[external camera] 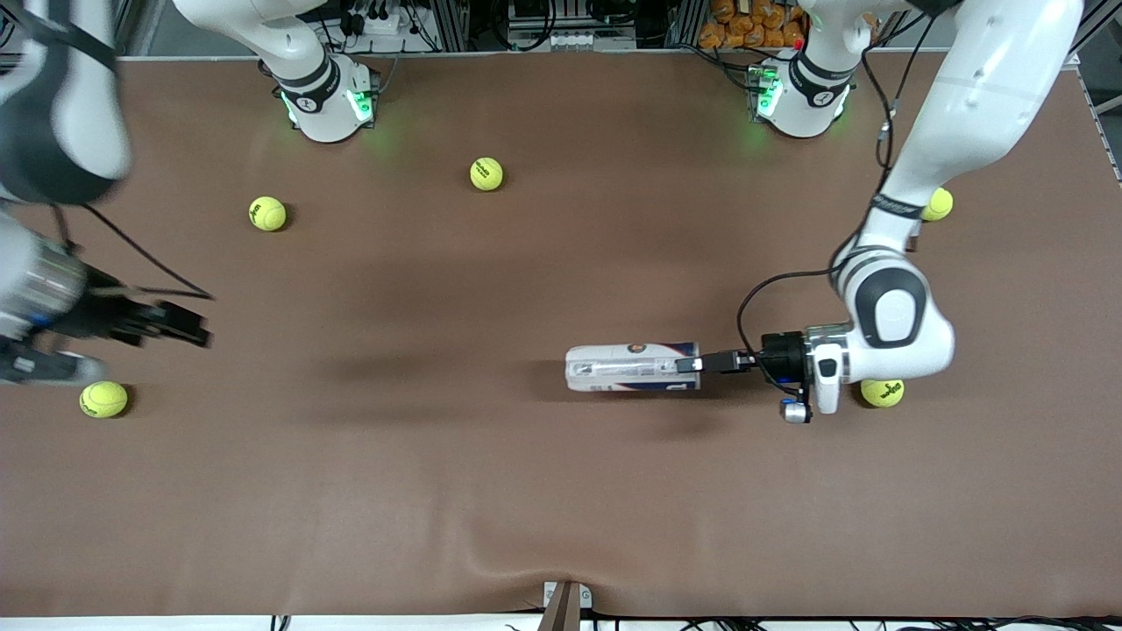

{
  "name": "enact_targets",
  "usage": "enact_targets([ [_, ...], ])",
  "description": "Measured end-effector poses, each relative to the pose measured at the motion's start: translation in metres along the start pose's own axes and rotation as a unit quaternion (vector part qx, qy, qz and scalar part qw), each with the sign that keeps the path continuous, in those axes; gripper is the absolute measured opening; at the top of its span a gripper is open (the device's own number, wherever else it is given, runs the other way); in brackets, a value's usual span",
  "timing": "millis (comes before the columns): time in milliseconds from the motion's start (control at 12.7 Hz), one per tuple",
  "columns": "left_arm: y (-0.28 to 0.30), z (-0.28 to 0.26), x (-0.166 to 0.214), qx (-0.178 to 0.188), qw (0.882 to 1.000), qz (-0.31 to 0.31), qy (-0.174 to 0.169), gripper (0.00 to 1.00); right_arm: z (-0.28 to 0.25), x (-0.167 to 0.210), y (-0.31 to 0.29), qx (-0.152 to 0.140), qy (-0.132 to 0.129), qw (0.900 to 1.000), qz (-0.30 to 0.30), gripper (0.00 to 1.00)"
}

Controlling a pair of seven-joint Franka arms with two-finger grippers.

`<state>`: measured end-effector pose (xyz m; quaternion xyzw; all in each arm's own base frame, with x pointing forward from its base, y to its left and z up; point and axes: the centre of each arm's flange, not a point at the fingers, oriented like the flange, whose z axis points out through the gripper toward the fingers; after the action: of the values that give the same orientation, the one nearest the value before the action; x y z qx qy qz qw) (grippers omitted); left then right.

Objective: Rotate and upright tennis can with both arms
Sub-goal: 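Rotate the can upright with the left gripper, moving it to mid-table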

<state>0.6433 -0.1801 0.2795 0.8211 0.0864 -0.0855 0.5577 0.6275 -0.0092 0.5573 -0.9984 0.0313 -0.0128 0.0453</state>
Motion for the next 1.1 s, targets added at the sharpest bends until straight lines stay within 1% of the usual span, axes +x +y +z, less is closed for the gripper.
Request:
enact_targets([
  [79, 0.020, -0.011, 0.000, 0.039, 0.999, -0.006, -0.002, 0.04, -0.020, -0.012, 0.010, -0.002, 0.000, 1.000, 0.000, 1.00],
  [236, 0.051, -0.023, -0.001, 0.110, 0.994, -0.026, 0.001, 0.04, -0.058, -0.037, 0.012, -0.005, 0.002, 1.000, -0.008, 1.00],
  [394, 0.072, -0.019, -0.002, 0.175, 0.984, -0.038, 0.004, 0.04, -0.085, -0.058, 0.013, -0.007, 0.004, 1.000, -0.016, 1.00],
  [472, 0.083, -0.010, -0.005, 0.213, 0.976, -0.040, 0.006, 0.04, -0.093, -0.065, 0.017, -0.008, 0.001, 1.000, -0.017, 1.00],
  [630, 0.111, 0.012, -0.013, 0.285, 0.957, -0.040, 0.022, 0.04, -0.102, -0.077, 0.022, -0.018, -0.008, 1.000, -0.018, 1.00],
  [787, 0.139, 0.042, -0.027, 0.338, 0.940, -0.038, 0.041, 0.04, -0.105, -0.083, 0.018, -0.028, -0.017, 0.999, -0.022, 1.00],
  [944, 0.164, 0.093, -0.054, 0.393, 0.917, -0.025, 0.057, 0.04, -0.102, -0.087, 0.018, -0.037, -0.033, 0.999, -0.016, 1.00],
  [1102, 0.187, 0.147, -0.090, 0.439, 0.895, -0.009, 0.080, 0.04, -0.100, -0.089, 0.020, -0.043, -0.042, 0.998, -0.011, 1.00],
])
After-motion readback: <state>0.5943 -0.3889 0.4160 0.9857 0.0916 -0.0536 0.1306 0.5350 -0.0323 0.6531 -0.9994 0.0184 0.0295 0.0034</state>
